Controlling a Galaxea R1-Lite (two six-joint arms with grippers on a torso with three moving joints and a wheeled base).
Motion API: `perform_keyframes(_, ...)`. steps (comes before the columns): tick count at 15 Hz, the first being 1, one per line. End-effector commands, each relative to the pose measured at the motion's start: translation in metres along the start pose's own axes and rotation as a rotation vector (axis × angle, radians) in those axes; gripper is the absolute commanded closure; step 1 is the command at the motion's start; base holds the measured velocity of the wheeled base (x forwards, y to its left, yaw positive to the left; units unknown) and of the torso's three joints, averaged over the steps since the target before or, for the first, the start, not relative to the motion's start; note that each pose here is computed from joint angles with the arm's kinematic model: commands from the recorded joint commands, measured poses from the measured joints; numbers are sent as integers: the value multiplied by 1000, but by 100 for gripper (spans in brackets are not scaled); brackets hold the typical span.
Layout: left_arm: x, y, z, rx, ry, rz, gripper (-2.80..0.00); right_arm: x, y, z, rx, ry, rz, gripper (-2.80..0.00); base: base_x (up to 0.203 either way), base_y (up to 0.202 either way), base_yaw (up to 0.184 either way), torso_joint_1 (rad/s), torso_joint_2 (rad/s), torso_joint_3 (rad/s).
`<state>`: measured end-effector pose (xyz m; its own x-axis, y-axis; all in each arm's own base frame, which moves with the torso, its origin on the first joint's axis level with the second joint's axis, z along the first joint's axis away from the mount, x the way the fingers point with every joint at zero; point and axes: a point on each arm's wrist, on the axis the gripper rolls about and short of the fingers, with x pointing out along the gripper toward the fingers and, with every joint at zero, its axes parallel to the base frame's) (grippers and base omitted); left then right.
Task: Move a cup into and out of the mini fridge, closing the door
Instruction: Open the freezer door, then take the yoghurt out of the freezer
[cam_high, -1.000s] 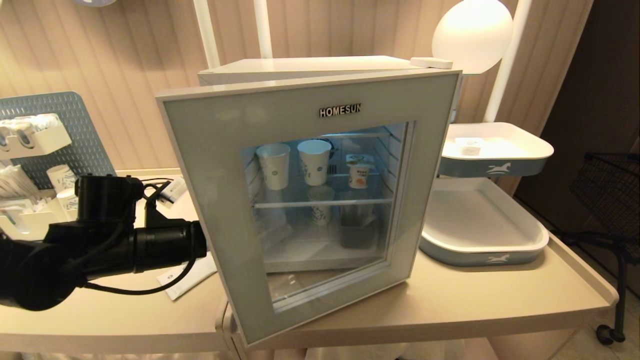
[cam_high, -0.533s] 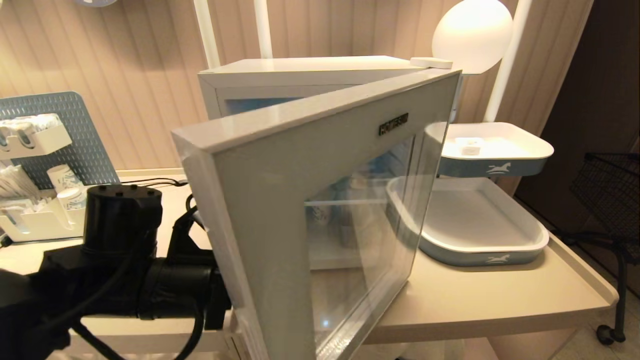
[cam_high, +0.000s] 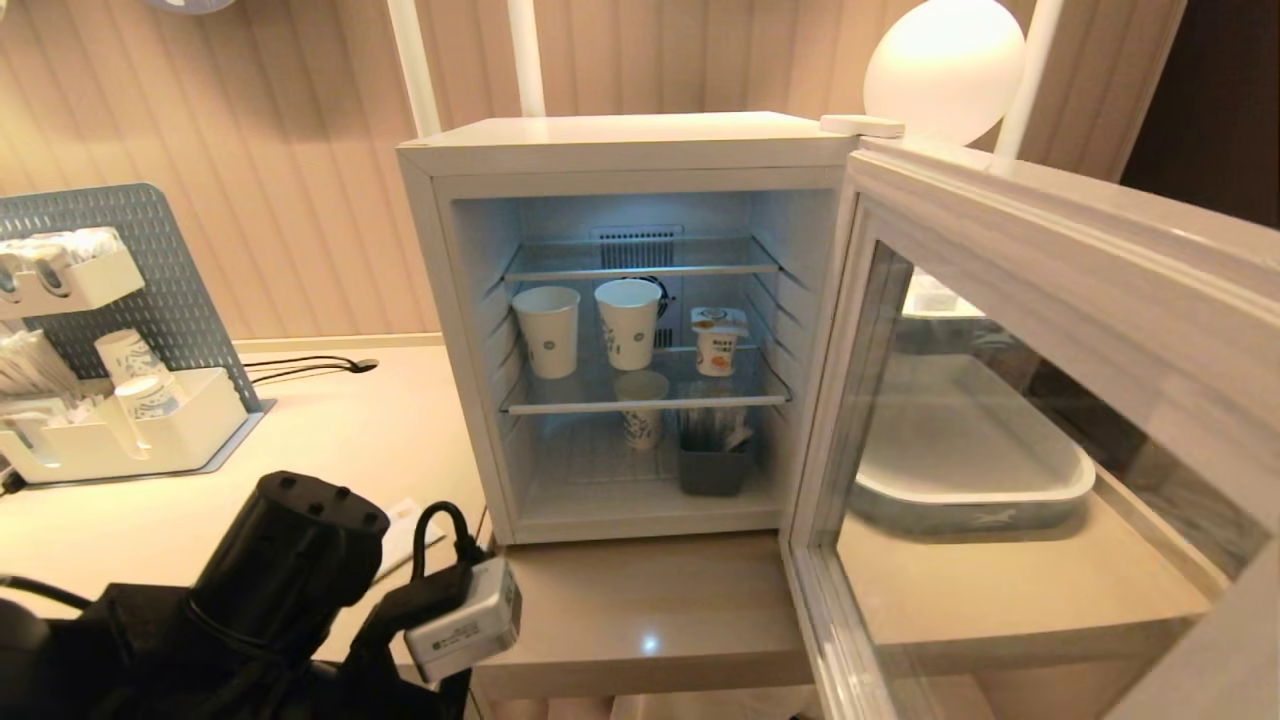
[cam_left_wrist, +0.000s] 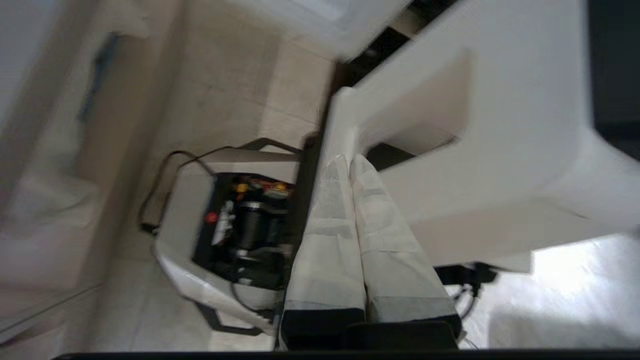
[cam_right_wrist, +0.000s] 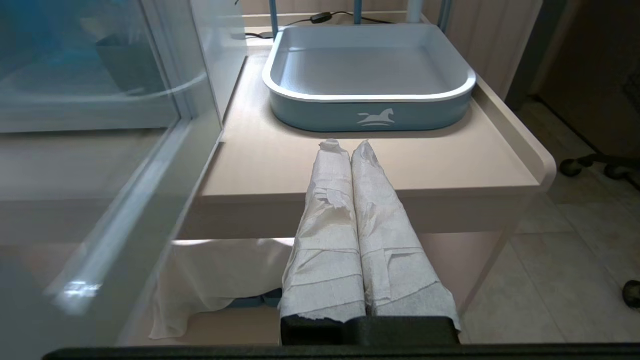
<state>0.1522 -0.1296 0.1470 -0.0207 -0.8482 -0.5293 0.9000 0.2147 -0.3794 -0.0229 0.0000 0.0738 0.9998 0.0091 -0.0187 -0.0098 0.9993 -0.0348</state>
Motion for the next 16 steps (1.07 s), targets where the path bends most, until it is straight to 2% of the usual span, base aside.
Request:
perform_keyframes(1, -15, 8, 3, -133, -57, 85, 0, 0, 0, 0, 0, 1, 2, 0, 0, 0, 0, 0, 0, 0)
perform_keyframes(3, -47, 12, 6, -263, -204, 225, 0, 0, 0, 0, 0, 2, 2, 0, 0, 0, 0, 0, 0, 0)
perform_keyframes(4, -69, 8, 7, -319, -309, 310, 0, 0, 0, 0, 0, 1, 2, 0, 0, 0, 0, 0, 0, 0)
perform_keyframes(6, -111, -9, 7, -396, -513, 465, 0, 0, 0, 0, 0, 1, 2, 0, 0, 0, 0, 0, 0, 0)
perform_keyframes(7, -132, -25, 5, -402, -609, 550, 0, 0, 0, 0, 0, 1, 2, 0, 0, 0, 0, 0, 0, 0)
perform_keyframes(9, -165, -68, 9, -409, -727, 678, 0, 0, 0, 0, 0, 1, 2, 0, 0, 0, 0, 0, 0, 0)
perform_keyframes(11, -186, -121, 21, -436, -765, 727, 0, 0, 0, 0, 0, 1, 2, 0, 0, 0, 0, 0, 0, 0)
perform_keyframes(13, -191, -186, 13, -456, -798, 744, 0, 0, 0, 0, 0, 3, 2, 0, 0, 0, 0, 0, 0, 0)
perform_keyframes(14, -188, -220, 2, -434, -832, 751, 0, 0, 0, 0, 0, 3, 2, 0, 0, 0, 0, 0, 0, 0)
perform_keyframes(16, -174, -289, -31, -334, -920, 785, 0, 0, 0, 0, 0, 4, 2, 0, 0, 0, 0, 0, 0, 0)
